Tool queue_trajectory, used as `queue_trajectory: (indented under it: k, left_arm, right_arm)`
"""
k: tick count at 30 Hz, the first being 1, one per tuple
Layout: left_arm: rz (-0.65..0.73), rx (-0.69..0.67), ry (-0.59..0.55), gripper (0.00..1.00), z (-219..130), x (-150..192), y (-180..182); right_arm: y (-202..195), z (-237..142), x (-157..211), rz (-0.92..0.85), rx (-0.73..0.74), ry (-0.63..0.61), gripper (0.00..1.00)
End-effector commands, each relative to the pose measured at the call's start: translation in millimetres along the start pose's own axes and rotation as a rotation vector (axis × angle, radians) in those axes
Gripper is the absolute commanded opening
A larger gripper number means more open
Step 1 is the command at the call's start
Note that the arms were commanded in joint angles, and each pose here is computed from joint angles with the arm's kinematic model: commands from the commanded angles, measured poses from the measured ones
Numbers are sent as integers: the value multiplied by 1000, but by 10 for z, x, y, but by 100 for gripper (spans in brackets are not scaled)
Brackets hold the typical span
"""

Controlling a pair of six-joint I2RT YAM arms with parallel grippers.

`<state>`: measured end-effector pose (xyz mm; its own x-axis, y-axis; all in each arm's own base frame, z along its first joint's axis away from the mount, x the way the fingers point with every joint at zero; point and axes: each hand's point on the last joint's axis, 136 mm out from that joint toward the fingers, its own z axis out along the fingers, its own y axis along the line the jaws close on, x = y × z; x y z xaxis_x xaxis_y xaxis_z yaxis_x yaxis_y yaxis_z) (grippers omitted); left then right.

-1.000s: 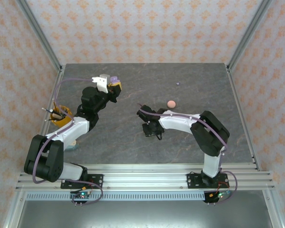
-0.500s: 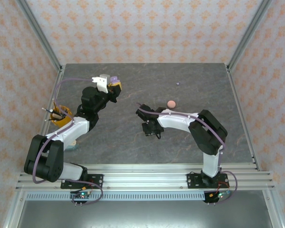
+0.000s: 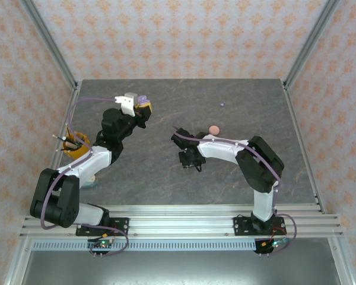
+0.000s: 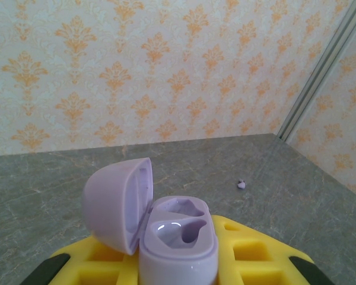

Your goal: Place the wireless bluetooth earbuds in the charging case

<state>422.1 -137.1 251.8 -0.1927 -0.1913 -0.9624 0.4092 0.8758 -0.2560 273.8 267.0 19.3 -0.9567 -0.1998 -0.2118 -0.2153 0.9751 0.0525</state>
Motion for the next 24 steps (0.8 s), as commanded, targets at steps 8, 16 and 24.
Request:
queue_trajectory:
  k: [8,16,24]
  left_arm:
    - [12,23,-59,0,19,-229,-89]
    - [16,22,-57,0,13,-216,-86]
    - [15,23,-58,0,11,-211,-86]
  right_arm:
    - [-191,51,205,199,129,134,28]
    - [-235,68,256,318,156,137,30]
    - [-200,93,289,396,130,140,27]
